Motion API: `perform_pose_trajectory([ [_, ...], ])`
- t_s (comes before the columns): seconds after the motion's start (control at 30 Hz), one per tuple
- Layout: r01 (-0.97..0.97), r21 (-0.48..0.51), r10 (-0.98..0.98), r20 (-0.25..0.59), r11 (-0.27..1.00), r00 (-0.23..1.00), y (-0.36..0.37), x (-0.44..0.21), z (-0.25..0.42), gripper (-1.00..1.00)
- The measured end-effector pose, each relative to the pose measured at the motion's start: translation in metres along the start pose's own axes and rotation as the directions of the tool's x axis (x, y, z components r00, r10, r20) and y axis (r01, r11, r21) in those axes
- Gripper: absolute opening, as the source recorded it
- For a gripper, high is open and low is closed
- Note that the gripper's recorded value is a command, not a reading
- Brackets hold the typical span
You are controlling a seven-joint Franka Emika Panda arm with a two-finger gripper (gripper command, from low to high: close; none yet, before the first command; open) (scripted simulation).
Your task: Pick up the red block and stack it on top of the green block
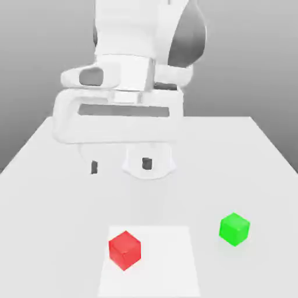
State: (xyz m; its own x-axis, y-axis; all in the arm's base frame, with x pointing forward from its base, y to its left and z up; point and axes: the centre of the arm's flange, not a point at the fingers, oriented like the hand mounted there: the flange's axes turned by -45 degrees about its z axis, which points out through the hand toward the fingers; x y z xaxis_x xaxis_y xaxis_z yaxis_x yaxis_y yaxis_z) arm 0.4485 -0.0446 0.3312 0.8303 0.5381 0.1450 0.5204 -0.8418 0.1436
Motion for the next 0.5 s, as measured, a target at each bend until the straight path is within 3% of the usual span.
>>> perform_pose_trajectory([
  [0.2,0.171,0.152,-0.189,0.106,0.973,0.976,-0.029,-0.052,0.106,0.00],
  [0.37,0.187,0.169,-0.207,0.113,0.968,0.972,-0.040,-0.064,0.161,0.00],
  [0.4,0.187,0.169,-0.208,0.113,0.968,0.972,-0.041,-0.066,0.170,-1.00],
  [0.5,0.187,0.169,-0.208,0.114,0.968,0.972,-0.041,-0.066,0.170,-1.00],
])
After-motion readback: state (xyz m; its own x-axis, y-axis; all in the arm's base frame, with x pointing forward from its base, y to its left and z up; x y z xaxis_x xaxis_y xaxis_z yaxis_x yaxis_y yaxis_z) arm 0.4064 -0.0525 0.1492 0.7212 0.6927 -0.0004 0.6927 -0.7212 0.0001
